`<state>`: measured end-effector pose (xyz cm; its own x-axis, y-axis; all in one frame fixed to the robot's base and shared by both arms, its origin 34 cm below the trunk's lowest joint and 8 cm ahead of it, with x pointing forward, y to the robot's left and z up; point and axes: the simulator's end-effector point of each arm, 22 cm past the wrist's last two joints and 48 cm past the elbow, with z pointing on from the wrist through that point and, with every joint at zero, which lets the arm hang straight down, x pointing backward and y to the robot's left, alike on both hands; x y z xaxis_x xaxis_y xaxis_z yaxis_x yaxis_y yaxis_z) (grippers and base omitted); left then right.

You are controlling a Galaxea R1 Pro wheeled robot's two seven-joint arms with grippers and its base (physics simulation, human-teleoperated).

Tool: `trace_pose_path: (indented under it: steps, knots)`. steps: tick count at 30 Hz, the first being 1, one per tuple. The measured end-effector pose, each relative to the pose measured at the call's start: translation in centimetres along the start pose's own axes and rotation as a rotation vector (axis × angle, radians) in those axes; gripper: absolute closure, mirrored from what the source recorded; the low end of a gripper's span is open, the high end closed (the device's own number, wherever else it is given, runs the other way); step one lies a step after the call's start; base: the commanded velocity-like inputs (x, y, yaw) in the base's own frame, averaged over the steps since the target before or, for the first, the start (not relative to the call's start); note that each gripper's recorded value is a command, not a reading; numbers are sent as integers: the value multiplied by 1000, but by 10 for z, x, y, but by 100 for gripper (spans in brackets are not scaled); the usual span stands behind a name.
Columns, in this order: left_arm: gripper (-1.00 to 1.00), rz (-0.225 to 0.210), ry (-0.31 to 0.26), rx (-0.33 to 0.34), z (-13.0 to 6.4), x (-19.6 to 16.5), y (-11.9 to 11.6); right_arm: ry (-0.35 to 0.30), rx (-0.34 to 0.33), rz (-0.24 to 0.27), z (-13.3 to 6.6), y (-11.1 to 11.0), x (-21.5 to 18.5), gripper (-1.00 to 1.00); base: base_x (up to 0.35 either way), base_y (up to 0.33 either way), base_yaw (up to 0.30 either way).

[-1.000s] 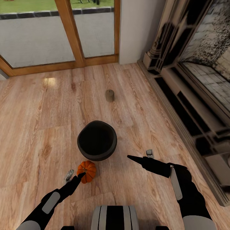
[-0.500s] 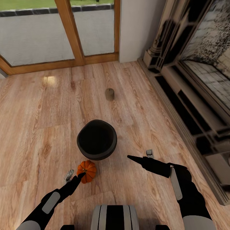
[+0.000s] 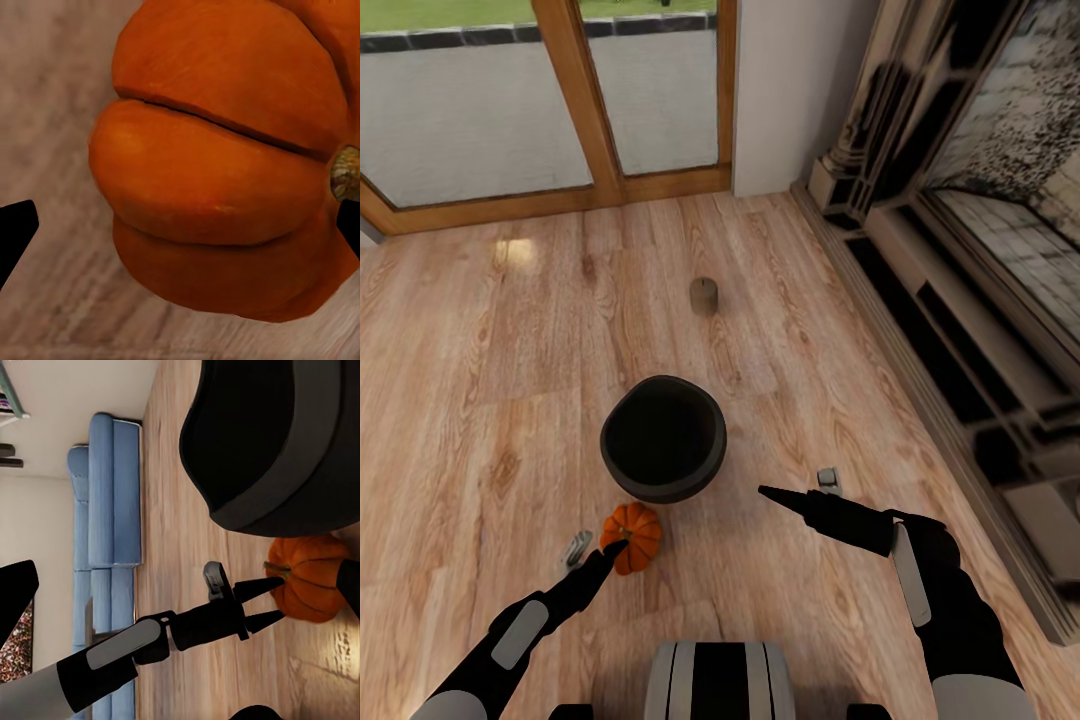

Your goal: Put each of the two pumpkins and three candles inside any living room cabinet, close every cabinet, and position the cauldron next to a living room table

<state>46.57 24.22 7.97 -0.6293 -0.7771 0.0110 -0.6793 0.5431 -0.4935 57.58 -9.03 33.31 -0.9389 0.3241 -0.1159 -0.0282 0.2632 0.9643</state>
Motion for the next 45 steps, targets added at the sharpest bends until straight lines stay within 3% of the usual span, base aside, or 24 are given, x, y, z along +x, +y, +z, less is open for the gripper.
trace_pose_path:
  steps: [4,26,27,45]
  knots:
    - [-100,-17,-4,22,0,-2,-6,0,0,0,0,0,0,-100,133,0,0]
    - [-100,-18,-5,23,0,-2,-6,0,0,0,0,0,0,-100,4,0,0]
    - [100,-18,-5,22,0,-2,-5,0,0,0,0,0,0,-100,0,0,0]
    - [100,-18,-6,19,-1,-3,-4,0,0,1,0,0,0,-100,0,0,0]
